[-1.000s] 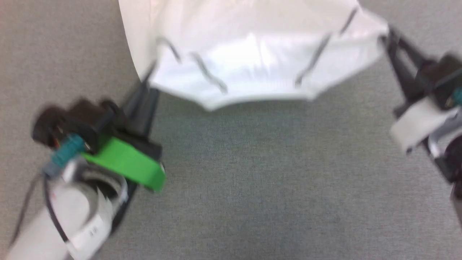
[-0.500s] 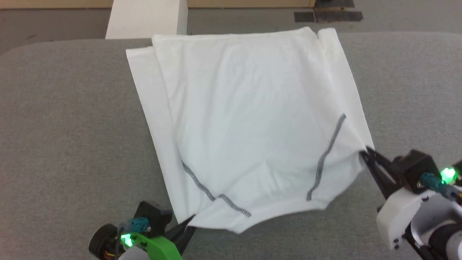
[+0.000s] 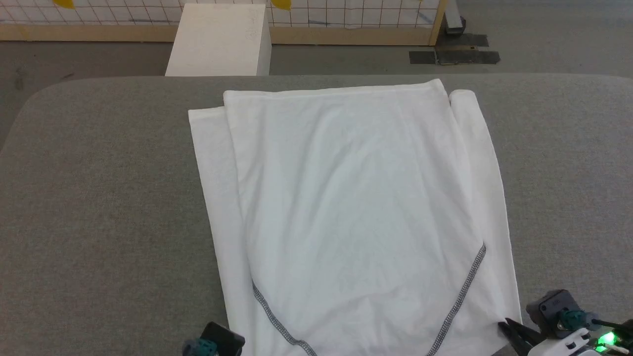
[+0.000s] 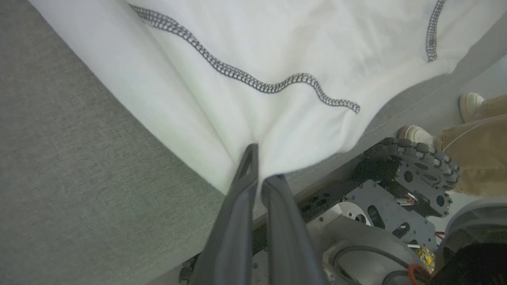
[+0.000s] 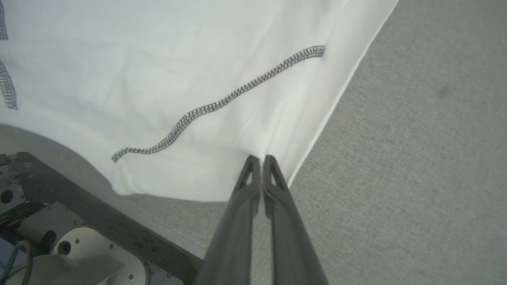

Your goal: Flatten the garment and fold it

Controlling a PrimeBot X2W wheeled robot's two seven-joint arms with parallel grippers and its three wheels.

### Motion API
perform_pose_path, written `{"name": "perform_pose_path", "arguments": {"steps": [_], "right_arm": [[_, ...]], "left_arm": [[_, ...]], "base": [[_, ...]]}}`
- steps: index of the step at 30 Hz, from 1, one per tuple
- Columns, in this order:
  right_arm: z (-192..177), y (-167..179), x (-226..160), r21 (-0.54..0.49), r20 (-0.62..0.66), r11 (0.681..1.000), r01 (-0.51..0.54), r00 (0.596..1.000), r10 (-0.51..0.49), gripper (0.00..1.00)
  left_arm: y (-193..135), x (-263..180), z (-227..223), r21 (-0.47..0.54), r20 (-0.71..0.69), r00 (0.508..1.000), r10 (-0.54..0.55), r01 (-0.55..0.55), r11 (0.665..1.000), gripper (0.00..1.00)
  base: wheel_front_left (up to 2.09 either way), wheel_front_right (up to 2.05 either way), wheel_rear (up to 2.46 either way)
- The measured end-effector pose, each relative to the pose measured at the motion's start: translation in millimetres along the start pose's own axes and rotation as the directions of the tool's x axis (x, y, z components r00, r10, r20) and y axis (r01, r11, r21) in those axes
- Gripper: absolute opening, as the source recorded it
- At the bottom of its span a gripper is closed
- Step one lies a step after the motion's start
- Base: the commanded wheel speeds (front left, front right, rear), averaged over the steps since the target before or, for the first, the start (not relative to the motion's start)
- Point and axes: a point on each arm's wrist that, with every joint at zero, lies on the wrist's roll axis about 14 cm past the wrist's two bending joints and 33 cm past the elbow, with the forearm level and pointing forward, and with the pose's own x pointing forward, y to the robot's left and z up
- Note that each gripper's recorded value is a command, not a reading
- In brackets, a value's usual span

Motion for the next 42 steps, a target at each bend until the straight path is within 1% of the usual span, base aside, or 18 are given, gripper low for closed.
{"name": "perform_pose_path", "arguments": {"steps": [3,6,10,11,12,13,14,15,16,17,23,27,29,31,34,37,39,42], "right_arm": [[-6.3,3.8,3.2,0.017,-0.010,1.000,-0.007,1.000,0.007,0.00],[-10.4,6.2,7.7,0.018,-0.006,1.000,-0.007,1.000,0.007,0.00],[-17.3,15.3,16.0,0.036,0.006,0.999,-0.018,1.000,0.018,0.00],[-19.2,17.5,18.4,0.043,0.007,0.999,-0.020,1.000,0.020,0.00],[-22.4,19.8,20.6,0.047,0.002,0.999,-0.024,1.000,0.024,0.03],[-23.4,20.8,22.2,0.051,0.005,0.998,-0.025,1.000,0.025,0.28],[-23.3,21.5,24.3,0.054,0.012,0.998,-0.025,1.000,0.025,0.40],[-24.3,22.4,26.7,0.053,0.010,0.998,-0.028,1.000,0.027,0.52],[-25.0,23.3,28.2,0.048,0.008,0.998,-0.030,1.000,0.030,0.87],[-24.7,23.3,29.8,0.044,0.013,0.999,-0.030,0.999,0.029,1.00],[-13.6,16.6,31.7,0.090,0.063,0.996,-0.015,0.998,0.009,1.00],[9.8,-5.4,20.1,0.134,0.151,0.990,0.043,0.986,-0.063,1.00],[23.5,-18.6,10.5,0.175,0.208,0.981,0.082,0.971,-0.118,1.00],[34.4,-28.9,1.8,0.175,0.247,0.977,0.119,0.956,-0.160,1.00],[52.2,-46.1,-12.0,0.169,0.312,0.967,0.192,0.920,-0.237,1.00],[69.2,-54.2,-23.1,0.189,0.384,0.951,0.244,0.873,-0.300,1.00],[80.2,-56.7,-28.4,0.212,0.436,0.940,0.266,0.835,-0.335,1.00],[96.3,-60.1,-34.3,0.226,0.514,0.929,0.295,0.774,-0.370,1.00]], "left_arm": [[3.1,4.8,-10.3,-0.020,-0.016,1.000,0.008,-0.009,1.000,0.00],[3.8,11.2,-10.5,-0.077,0.012,1.000,0.017,-0.016,0.997,0.00],[13.0,17.0,-14.1,-0.094,0.039,0.998,0.050,-0.047,0.995,0.00],[13.6,19.0,-16.9,-0.098,0.038,0.998,0.050,-0.046,0.994,0.15],[14.9,20.9,-19.6,-0.103,0.039,0.998,0.055,-0.050,0.993,0.46],[15.4,22.4,-20.4,-0.109,0.044,0.997,0.058,-0.053,0.993,0.51],[15.7,24.3,-24.2,-0.111,0.037,0.998,0.058,-0.054,0.992,0.60],[16.8,25.9,-28.7,-0.105,0.027,0.998,0.059,-0.056,0.993,0.94],[18.4,27.0,-30.8,-0.101,0.025,0.998,0.064,-0.061,0.993,1.00],[20.2,28.6,-32.7,-0.104,0.024,0.997,0.070,-0.068,0.992,1.00],[24.2,30.6,-20.8,-0.121,0.104,0.989,0.100,-0.088,0.989,1.00],[43.4,16.3,-6.0,-0.131,0.170,0.971,0.170,-0.148,0.980,1.00],[51.7,3.6,8.0,-0.171,0.229,0.951,0.208,-0.171,0.970,1.00],[58.8,-9.8,22.9,-0.208,0.288,0.926,0.246,-0.190,0.960,1.00],[71.1,-32.2,51.9,-0.255,0.399,0.863,0.309,-0.220,0.942,1.00],[86.5,-56.4,87.0,-0.286,0.541,0.746,0.387,-0.270,0.919,1.00],[94.9,-69.1,103.5,-0.311,0.615,0.658,0.435,-0.305,0.900,1.00],[95.3,-74.0,116.8,-0.365,0.674,0.566,0.475,-0.303,0.880,1.00]], "base": [[0.00,0.00,0.00],[0.00,0.00,0.00],[0.00,0.00,0.00],[0.00,0.00,0.00],[0.00,0.00,0.00],[0.00,0.00,0.00],[0.00,0.00,0.00],[0.00,0.00,0.00],[0.00,0.00,0.00],[0.00,0.00,0.00],[0.00,0.00,0.00],[0.00,0.00,0.00],[0.00,0.00,0.00],[0.00,0.00,0.00],[0.00,0.00,0.00],[0.00,0.00,0.00],[0.00,0.00,0.00],[0.00,0.00,0.00]]}}
